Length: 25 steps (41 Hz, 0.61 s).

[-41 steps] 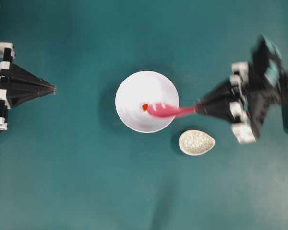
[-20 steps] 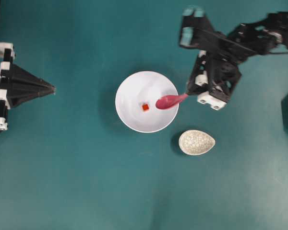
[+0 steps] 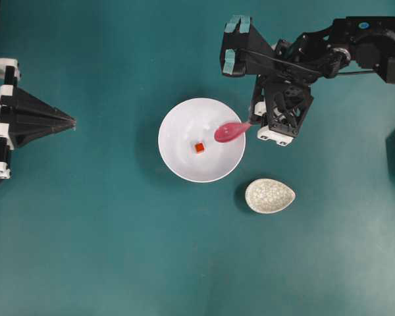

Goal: Grip the spoon and scoop the red block from the bowl with right arm.
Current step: 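Lower the spoon bowl into the white bowl beside the red cube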

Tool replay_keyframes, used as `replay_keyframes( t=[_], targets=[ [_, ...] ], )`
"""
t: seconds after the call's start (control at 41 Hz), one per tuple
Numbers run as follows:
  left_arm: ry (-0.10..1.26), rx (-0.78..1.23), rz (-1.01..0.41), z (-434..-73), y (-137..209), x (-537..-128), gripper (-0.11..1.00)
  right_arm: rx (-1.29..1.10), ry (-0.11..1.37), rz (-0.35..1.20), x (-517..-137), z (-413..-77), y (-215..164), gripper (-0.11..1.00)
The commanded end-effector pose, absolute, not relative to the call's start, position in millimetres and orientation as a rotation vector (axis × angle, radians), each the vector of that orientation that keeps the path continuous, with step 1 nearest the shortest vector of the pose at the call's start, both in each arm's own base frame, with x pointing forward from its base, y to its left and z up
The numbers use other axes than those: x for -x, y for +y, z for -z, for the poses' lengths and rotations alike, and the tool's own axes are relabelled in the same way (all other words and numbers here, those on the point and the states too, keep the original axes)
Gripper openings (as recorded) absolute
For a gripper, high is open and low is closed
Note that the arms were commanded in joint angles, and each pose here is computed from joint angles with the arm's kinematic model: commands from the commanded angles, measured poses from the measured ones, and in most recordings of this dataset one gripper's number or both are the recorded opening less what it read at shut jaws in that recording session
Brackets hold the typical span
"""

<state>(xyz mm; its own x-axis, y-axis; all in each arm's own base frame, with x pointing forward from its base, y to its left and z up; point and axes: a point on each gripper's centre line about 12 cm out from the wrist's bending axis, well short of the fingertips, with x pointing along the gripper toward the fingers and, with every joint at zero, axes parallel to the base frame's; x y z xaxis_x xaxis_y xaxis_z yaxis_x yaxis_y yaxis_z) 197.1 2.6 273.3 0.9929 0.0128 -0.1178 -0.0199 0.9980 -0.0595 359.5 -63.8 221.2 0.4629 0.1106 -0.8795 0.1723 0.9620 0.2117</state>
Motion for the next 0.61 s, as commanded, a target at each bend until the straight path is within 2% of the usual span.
replay_keyframes(
  t=[0.0, 0.586],
  targets=[
    [0.086, 0.054, -0.016, -285.3, 2.9, -199.0, 0.00, -0.263, 1.062, 0.029, -365.3, -232.1, -61.8, 0.24],
    [0.085, 0.053, -0.018, -285.3, 3.2, -199.0, 0.00, -0.226, 1.042, 0.015, -388.2, -210.9, -51.5, 0.24]
  ],
)
